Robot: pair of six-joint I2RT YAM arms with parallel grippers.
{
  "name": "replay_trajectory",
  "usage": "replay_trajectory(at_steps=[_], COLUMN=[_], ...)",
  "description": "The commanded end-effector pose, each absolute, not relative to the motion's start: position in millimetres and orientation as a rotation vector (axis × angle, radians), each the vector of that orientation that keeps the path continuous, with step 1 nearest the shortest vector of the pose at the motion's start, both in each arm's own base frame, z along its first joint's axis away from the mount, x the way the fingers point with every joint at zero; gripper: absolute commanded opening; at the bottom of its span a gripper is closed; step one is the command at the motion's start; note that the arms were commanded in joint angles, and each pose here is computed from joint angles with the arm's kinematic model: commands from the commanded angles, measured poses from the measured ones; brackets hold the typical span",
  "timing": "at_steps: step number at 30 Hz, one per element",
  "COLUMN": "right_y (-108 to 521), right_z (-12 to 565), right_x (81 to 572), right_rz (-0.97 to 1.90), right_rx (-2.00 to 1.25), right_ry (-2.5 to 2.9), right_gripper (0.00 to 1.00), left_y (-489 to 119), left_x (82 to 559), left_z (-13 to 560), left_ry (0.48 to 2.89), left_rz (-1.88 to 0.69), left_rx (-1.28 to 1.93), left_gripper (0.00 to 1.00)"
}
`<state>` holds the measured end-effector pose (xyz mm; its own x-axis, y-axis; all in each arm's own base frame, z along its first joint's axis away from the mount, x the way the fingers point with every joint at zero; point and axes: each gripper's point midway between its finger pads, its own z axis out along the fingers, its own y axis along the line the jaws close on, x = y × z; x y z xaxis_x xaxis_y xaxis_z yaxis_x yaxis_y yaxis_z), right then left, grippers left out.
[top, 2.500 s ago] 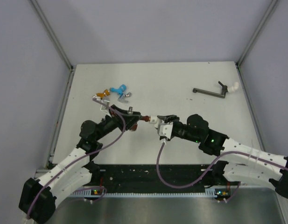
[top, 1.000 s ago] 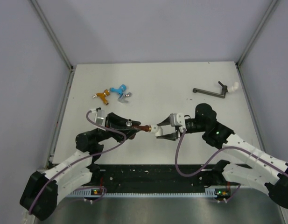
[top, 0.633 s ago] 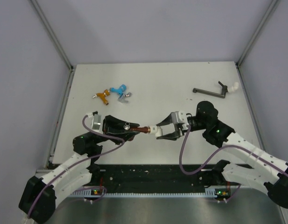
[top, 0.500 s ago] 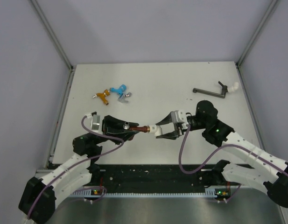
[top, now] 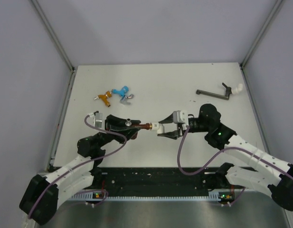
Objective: Install the water faucets
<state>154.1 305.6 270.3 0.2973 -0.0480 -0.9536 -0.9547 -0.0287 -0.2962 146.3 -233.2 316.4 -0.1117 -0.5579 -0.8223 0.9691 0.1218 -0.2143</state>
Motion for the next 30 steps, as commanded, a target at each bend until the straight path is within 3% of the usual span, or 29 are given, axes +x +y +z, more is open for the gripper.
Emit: replay_trajectory(at_steps=[1,30], right_y=[312.1,306.8], right_z=[304.5,293.1], right_x=[164.7,183.6], right_rz=[0.897,0.825], right_rx=[-1.317,-1.233], right_ry=[0.877,0.967], right_gripper=[0.0,0.0], left_y=[-231.1,-239.2], left_x=[115.7,138.7], left_z=[334.7,323.3], left_ry=[0.795,0.915], left_rz=[-1.47,-1.513], left_rx=[0.651,0.559], left_gripper=[0.0,0.0])
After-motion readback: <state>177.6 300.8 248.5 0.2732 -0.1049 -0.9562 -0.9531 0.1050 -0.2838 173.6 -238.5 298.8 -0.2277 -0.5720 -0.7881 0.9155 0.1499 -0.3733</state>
